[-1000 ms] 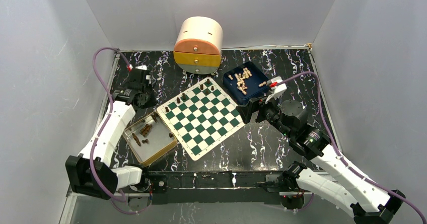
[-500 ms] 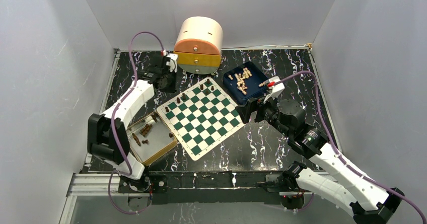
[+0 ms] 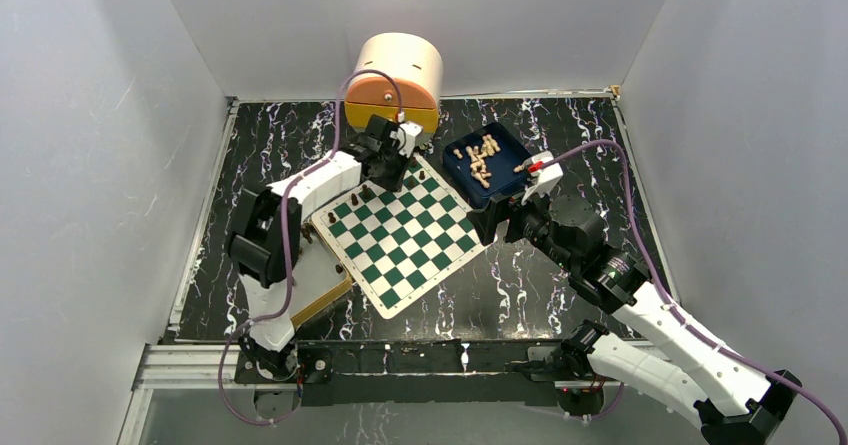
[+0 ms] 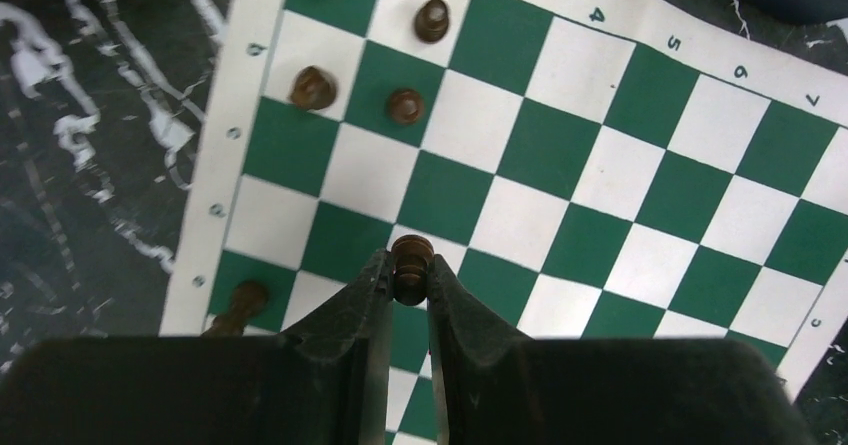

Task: Set up the chess pieces on the board
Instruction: Place the chess piece on the chessboard.

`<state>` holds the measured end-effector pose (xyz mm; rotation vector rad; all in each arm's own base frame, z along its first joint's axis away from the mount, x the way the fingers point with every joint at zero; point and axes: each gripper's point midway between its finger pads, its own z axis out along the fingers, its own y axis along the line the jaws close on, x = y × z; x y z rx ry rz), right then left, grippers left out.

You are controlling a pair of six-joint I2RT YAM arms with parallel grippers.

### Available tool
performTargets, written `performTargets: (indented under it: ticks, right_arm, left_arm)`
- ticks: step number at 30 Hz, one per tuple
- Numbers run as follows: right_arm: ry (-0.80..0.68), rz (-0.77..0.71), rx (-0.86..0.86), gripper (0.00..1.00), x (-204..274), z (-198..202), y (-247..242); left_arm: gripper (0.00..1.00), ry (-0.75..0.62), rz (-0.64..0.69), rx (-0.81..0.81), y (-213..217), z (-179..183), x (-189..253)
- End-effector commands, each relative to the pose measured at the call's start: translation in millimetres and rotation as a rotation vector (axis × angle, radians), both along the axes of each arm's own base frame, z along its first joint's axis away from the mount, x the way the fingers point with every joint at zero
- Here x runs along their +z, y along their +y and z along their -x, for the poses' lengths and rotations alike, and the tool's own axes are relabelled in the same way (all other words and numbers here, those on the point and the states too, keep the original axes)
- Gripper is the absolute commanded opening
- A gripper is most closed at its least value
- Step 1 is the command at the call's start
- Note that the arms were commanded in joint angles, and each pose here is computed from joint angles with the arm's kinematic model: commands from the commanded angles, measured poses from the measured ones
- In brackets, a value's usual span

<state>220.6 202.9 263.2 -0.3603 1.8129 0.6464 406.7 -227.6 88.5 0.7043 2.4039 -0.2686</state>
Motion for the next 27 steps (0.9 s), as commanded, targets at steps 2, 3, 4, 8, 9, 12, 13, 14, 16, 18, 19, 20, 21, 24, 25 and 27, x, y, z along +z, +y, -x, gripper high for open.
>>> performTargets:
  ticks: [2,3,4,8,9,12,13,14,16,18,19,20,21,24,25,27]
  right_arm:
    - [-0.070,-0.049,-0.022,0.99,34.5,-5.4,-1.4]
    - [-0.070,-0.048,-0.025,0.99,34.8,-5.6,-1.8]
    - [-0.070,-0.047,-0.025,0.99,34.6,-5.7,-1.8]
    - [-0.073,-0.044,-0.031,0.99,35.5,-6.5,-2.9]
    - [-0.074,-0.043,-0.031,0.99,35.6,-6.5,-2.9]
    - [-0.072,-0.039,-0.037,0.99,34.7,-7.4,-3.7]
    - [-0.073,-0.038,-0.036,0.99,34.8,-7.1,-3.7]
    - [-0.074,-0.039,-0.037,0.99,35.2,-7.1,-4.1]
    - [-0.075,-0.038,-0.038,0.99,35.5,-7.2,-4.1]
    - [-0.077,-0.035,-0.041,0.99,36.1,-8.0,-4.8]
    - [-0.077,-0.033,-0.041,0.99,36.0,-7.9,-4.7]
    - [-0.078,-0.031,-0.042,0.99,36.1,-8.3,-4.9]
    - [-0.078,-0.031,-0.043,0.99,36.0,-8.3,-5.1]
    - [-0.079,-0.030,-0.045,0.99,36.5,-8.8,-5.3]
    - [-0.079,-0.030,-0.044,0.99,36.1,-8.8,-5.2]
    - [-0.078,-0.027,-0.045,0.99,35.3,-9.1,-5.1]
  left_arm:
    - [0.12,-0.030,0.009,-0.066,-18.7,-11.6,-2.7]
    - [0.12,-0.032,0.009,-0.068,-19.2,-12.2,-6.0]
    - [0.12,-0.039,0.010,-0.071,-19.8,-13.4,-8.0]
    - [0.12,-0.062,0.011,-0.067,-19.5,-16.9,-14.8]
    - [0.12,-0.067,0.008,-0.062,-18.9,-18.3,-15.9]
    - [0.12,-0.077,0.006,-0.056,-19.2,-22.0,-19.0]
    - [0.12,-0.074,0.004,-0.056,-19.5,-22.5,-21.4]
    - [0.12,-0.074,0.002,-0.056,-19.4,-23.0,-22.2]
    - [0.12,-0.071,-0.003,-0.054,-19.3,-24.0,-25.3]
    - [0.12,-0.068,-0.013,-0.051,-17.8,-24.3,-28.2]
    - [0.12,-0.067,-0.022,-0.047,-16.2,-24.8,-30.1]
    - [0.13,-0.068,-0.031,-0.044,-14.7,-25.3,-30.7]
    - [0.13,-0.069,-0.040,-0.042,-13.4,-26.0,-32.0]
    - [0.13,-0.070,-0.063,-0.039,-9.9,-27.1,-35.9]
    - [0.13,-0.070,-0.066,-0.041,-9.6,-27.3,-36.9]
    - [0.13,-0.066,-0.070,-0.043,-9.5,-27.4,-39.6]
